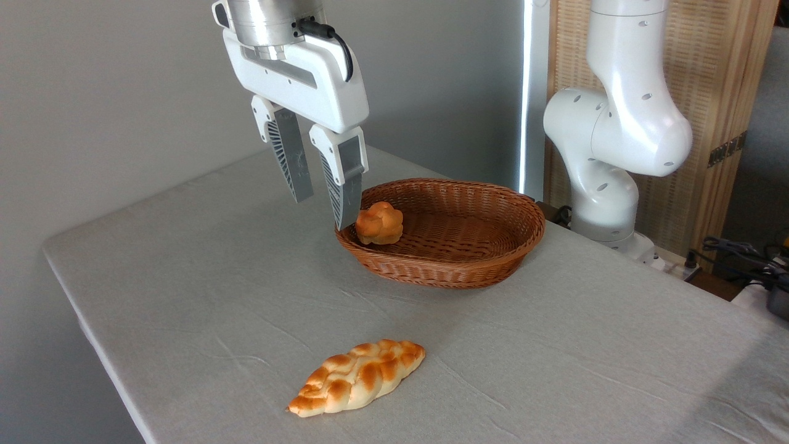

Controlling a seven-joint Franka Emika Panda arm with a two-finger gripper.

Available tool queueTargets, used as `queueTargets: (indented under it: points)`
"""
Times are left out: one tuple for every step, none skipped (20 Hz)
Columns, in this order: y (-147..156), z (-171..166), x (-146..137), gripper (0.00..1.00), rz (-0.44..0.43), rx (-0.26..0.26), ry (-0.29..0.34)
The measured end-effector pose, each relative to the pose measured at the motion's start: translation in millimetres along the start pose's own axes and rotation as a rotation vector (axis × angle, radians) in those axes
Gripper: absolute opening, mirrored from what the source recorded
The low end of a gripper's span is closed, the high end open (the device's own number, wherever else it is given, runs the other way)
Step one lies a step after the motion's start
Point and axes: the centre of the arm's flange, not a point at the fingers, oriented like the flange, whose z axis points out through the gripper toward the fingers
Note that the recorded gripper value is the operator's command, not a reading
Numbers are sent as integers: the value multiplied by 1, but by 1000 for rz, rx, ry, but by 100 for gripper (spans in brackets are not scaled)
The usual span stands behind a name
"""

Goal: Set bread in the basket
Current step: 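Move the open gripper from above the basket down to the braided loaf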

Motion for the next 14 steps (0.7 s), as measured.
queueTargets:
  points:
    - [0,0,0,100,0,1,1]
    - [0,0,0,100,1,0,0]
    - [1,1,-1,100,2,-2,-2]
    - [2,2,-2,100,2,-4,-4]
    - [4,3,-5,100,2,-6,-7]
    - [6,4,-7,100,2,-8,-9]
    - [8,4,-10,100,2,-9,-10]
    - [10,3,-12,100,2,-8,-10]
    - [11,3,-13,100,2,-8,-9]
    - [12,3,-14,100,3,-6,-8]
    - [11,5,-14,100,4,8,-3]
    - [8,10,-14,100,6,36,5]
    - [6,18,-16,100,9,77,11]
    - [4,30,-18,100,14,112,16]
